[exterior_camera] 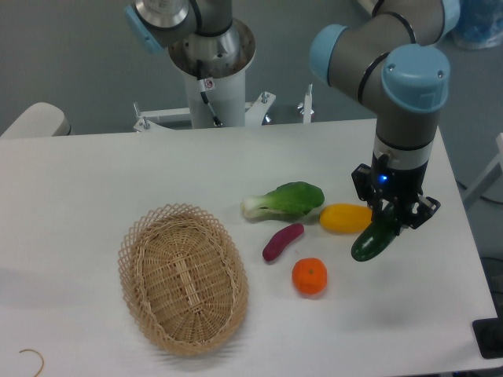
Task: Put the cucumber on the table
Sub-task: 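Carry the held green cucumber down and toward the table edge beside the orange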
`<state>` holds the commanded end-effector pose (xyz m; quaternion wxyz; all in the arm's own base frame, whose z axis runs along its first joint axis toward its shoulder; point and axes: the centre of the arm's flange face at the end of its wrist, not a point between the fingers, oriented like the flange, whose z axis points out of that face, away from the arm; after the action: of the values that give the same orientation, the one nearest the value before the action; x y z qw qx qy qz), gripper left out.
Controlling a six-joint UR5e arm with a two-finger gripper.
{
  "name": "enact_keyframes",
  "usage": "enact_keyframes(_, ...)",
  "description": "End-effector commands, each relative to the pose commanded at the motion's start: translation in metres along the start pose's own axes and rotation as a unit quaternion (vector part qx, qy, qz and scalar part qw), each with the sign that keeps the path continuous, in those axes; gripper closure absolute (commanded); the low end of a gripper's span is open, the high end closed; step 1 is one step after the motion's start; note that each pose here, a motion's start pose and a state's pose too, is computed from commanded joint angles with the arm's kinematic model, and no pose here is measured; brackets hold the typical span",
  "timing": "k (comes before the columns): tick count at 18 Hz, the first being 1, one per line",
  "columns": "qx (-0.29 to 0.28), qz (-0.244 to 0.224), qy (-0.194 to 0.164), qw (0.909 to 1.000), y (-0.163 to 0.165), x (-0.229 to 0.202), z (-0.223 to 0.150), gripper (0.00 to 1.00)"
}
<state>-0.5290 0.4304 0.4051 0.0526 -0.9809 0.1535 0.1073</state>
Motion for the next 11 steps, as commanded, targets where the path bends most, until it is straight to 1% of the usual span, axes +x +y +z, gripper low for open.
enact_keyframes(2,0.001,-0.002,0.003,1.0,-0.002,0.003,0.005,0.81)
enact_keyframes(5,0.002,-0.021,0.001,0.9998,-0.008,0.001,0.003,0.81)
enact_keyframes(9,0.003,-0.021,0.002,0.9998,-0.013,0.001,0.007,0.81)
enact_keyframes(11,0.003,-0.029,0.002,0.9996,-0.017,-0.001,0.009,0.81)
